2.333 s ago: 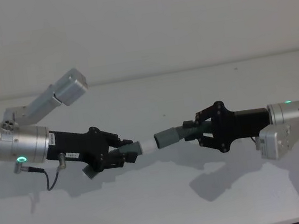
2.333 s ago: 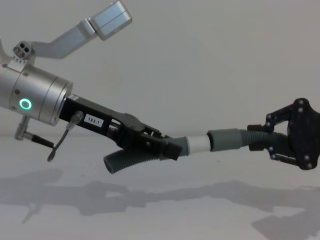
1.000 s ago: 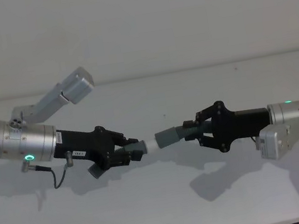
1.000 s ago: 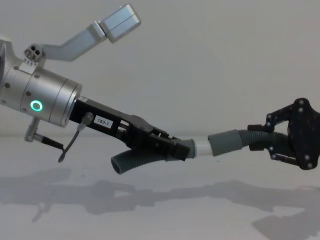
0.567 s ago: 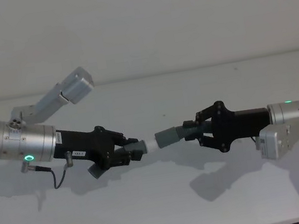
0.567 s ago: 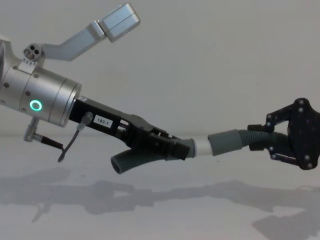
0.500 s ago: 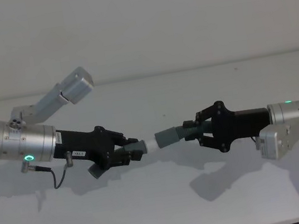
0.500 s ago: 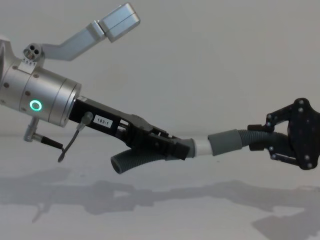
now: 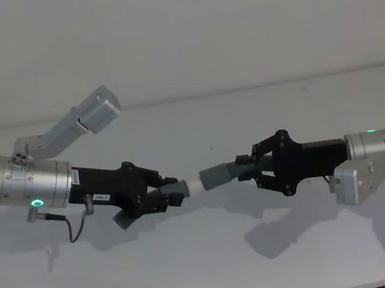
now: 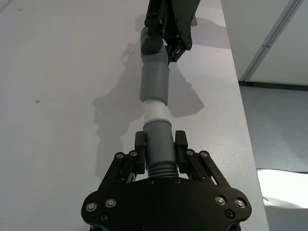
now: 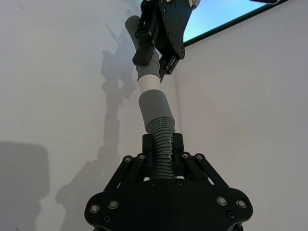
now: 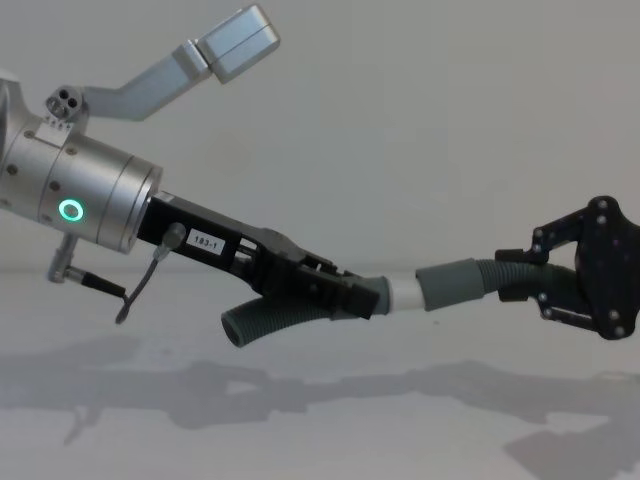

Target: Use both hands to pick up one end of the pipe from the table, align the ends, and insert them.

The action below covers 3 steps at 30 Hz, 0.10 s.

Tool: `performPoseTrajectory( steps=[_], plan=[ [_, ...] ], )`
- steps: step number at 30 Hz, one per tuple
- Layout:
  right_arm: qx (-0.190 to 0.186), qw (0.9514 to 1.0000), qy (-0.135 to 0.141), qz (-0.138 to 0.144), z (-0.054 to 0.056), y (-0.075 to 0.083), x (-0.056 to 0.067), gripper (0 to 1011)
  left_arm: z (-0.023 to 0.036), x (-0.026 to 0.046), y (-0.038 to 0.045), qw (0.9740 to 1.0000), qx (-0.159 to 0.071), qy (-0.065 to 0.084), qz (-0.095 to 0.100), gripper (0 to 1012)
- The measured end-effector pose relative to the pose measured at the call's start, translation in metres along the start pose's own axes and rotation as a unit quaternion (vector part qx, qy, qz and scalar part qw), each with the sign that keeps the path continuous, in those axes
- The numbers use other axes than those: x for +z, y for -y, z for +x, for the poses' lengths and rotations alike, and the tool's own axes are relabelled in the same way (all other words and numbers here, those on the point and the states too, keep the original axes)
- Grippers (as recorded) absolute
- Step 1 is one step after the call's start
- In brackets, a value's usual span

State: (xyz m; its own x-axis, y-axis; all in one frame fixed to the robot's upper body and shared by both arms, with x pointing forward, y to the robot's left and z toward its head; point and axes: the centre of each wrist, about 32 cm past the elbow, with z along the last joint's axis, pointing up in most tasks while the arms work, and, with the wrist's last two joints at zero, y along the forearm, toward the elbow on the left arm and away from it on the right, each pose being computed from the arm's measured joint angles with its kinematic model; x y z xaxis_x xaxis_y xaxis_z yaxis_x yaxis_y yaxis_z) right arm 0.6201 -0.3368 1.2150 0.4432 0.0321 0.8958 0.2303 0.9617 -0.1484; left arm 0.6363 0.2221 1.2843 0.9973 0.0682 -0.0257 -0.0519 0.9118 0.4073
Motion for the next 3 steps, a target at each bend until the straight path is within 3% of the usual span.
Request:
performPoseTrajectory(
  steps=[3],
  plan=[
    [0.000, 1.0000, 0.000, 0.000, 0.0000, 0.0000, 0.0000, 208, -0.0001, 0.0000, 0.0000, 1.0000, 0.000, 0.000, 0.000, 327]
  ],
)
